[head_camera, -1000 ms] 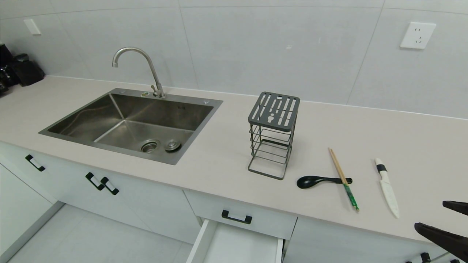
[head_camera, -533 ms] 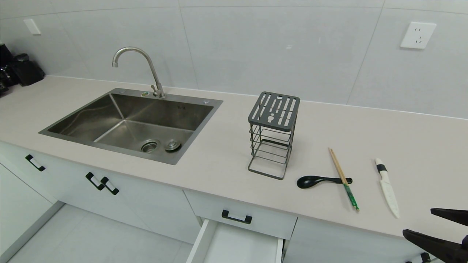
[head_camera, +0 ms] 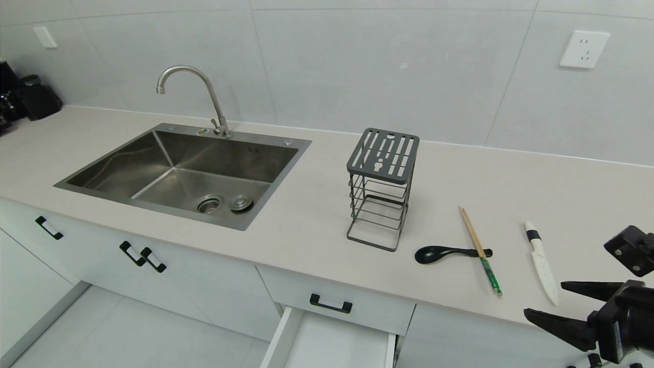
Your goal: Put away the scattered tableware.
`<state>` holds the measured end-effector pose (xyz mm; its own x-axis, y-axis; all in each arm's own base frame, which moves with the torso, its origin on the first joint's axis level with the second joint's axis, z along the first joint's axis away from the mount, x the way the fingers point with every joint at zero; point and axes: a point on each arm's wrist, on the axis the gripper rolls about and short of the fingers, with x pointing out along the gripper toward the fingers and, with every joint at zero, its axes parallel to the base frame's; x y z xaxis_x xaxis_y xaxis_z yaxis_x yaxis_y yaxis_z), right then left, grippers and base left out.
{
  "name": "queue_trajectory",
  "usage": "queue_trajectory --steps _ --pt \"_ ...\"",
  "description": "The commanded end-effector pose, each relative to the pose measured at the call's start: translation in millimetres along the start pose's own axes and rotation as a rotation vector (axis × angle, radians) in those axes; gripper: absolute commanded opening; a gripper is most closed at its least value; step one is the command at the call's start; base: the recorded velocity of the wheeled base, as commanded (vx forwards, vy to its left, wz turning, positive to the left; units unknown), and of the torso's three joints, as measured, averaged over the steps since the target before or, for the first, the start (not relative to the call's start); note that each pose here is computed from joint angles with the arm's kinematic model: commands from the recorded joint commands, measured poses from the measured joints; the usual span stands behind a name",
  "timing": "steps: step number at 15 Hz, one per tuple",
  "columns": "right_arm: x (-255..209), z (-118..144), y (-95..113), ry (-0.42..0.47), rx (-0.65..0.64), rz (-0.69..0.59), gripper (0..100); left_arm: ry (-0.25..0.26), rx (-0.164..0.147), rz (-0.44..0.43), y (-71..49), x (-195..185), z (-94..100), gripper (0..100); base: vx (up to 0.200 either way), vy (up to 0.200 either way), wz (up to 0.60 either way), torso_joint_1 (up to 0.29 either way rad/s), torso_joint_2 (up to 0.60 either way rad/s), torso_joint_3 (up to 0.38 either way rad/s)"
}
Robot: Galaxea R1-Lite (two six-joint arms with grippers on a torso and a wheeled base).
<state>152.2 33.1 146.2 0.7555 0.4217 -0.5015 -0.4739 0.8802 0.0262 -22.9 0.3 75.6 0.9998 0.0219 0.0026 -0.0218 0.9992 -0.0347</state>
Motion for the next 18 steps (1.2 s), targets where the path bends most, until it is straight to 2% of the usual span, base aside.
queue_trajectory --steps 1,5,8,14,18 --pt "21 -3 2 0.073 -0.003 0.041 100 0.001 0.001 0.001 0.0 0 0.1 100 0.000 0.000 0.00 0.000 0.00 0.000" --pt "42 -3 -3 0.082 -0.002 0.040 100 0.001 -0.001 0.001 0.0 0 0.1 100 0.000 0.000 0.00 0.000 0.00 0.000" --pt "47 1 -4 0.072 -0.011 -0.007 100 0.001 -0.001 0.001 0.0 0 0.1 100 0.000 0.000 0.00 0.000 0.00 0.000" --pt "72 -1 -10 0.124 0.003 -0.022 100 0.001 -0.001 0.001 0.0 0 0.1 100 0.000 0.000 0.00 0.000 0.00 0.000" --pt "96 5 -17 0.107 0.075 -0.077 100 0.001 -0.001 0.001 0.0 0 0.1 100 0.000 0.000 0.00 0.000 0.00 0.000"
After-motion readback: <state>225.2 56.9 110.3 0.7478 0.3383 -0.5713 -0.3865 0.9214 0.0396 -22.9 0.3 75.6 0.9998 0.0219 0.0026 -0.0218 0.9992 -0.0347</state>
